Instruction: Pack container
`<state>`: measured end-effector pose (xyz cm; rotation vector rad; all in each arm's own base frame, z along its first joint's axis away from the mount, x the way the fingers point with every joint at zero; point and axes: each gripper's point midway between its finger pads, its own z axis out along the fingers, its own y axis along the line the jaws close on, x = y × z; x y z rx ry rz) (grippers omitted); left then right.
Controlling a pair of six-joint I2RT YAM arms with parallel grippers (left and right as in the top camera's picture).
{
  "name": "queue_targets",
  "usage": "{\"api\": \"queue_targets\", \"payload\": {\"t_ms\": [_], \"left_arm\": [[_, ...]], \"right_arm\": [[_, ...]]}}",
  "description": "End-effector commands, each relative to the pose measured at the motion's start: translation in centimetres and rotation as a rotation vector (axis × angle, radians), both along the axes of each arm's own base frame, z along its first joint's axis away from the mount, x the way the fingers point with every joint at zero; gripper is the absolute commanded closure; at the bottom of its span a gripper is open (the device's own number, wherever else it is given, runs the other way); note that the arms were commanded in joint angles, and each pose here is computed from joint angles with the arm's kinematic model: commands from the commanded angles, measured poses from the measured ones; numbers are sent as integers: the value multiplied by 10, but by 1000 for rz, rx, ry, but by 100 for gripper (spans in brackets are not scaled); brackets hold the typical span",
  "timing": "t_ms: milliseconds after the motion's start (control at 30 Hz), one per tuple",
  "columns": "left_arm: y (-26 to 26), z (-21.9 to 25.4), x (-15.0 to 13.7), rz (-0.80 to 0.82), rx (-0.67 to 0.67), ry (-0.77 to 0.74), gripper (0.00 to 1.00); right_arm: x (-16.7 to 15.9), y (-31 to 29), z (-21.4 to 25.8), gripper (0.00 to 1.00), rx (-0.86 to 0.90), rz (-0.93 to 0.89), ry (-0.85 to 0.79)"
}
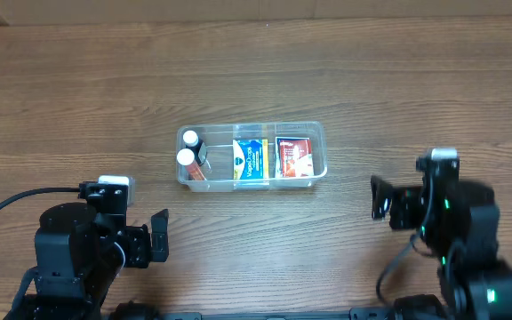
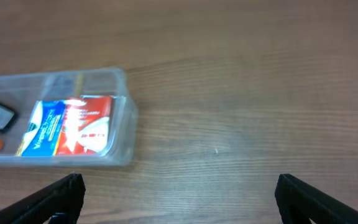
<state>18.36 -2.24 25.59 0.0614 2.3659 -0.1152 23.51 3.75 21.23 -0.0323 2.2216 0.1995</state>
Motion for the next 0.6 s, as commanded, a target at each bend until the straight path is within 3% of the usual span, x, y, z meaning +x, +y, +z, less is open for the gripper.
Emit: {"api": "queue_targets", "payload": {"t_ms": [0,333,567], "left_arm": [[0,-2,0,1,1,3,0],[0,-2,0,0,0,3,0],[0,-2,0,1,1,3,0]], "right_arm": [[-17,21,-3,0,-37,189,-146],[-16,36,-1,0,-43,282,-533],[-10,36,-17,0,-48,276,-667]]}}
